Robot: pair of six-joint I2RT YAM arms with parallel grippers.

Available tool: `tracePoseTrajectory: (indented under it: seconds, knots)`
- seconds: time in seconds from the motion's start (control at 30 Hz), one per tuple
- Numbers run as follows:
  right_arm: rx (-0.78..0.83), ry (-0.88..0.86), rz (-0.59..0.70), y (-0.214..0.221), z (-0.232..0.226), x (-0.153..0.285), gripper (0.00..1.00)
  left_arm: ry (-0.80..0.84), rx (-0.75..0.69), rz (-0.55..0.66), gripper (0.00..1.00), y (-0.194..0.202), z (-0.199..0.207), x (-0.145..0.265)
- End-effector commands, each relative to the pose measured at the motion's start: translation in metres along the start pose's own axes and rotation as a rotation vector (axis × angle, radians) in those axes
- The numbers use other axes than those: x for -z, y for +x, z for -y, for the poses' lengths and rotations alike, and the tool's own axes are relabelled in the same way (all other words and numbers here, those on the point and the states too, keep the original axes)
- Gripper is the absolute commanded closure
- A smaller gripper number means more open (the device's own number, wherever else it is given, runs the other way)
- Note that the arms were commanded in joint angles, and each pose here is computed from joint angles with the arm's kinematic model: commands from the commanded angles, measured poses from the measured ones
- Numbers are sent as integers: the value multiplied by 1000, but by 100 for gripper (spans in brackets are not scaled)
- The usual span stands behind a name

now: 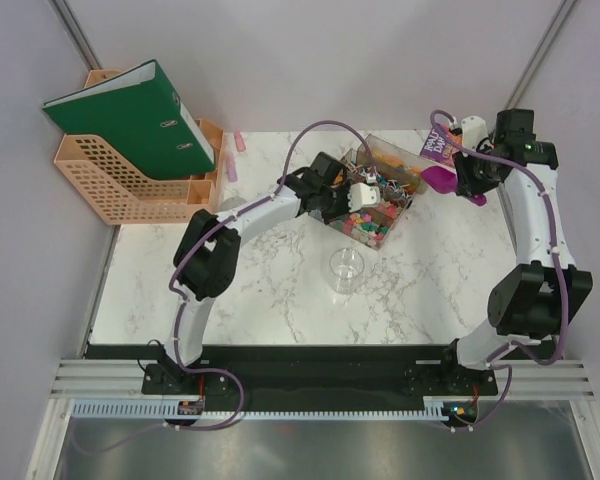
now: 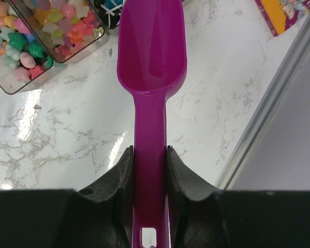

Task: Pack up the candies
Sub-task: Adjust the storage box at the center of the board, then move the storage box to the center of the board.

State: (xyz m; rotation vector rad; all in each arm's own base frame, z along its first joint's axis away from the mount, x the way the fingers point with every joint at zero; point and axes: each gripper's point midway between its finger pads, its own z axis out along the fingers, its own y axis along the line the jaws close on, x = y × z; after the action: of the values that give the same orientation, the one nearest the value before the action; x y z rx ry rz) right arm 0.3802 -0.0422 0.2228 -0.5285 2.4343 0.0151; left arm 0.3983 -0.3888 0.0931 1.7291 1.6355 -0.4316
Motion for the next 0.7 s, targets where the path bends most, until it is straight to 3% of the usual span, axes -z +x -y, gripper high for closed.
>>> tracePoseTrajectory:
  seconds: [0.0, 0.1, 0.13, 0.23, 0.27, 0.37, 0.47, 0.67]
  knots:
    - [105, -14, 37, -27, 10, 9, 100, -272, 45, 155, 74, -45, -78, 73]
    - [168, -48, 20, -39, 19, 1, 100, -400, 74, 173, 56, -36, -106, 110]
    - [191, -67, 29, -51, 23, -6, 100, -461, 117, 153, 43, -22, -120, 118]
    - [241, -150, -15, -57, 17, -15, 100, -544, 234, 103, 32, 6, -143, 125]
    - [307, -174, -36, -55, 14, -17, 100, -546, 324, 67, 29, 34, -150, 116]
    - [417, -222, -163, -36, 1, -31, 100, -560, 475, 27, 31, 62, -171, 118]
    - [451, -243, -194, -36, -11, -41, 100, -532, 549, 37, 34, 74, -184, 107]
    - [498, -198, -275, -38, -27, -50, 100, -470, 568, 74, 36, 73, -184, 88]
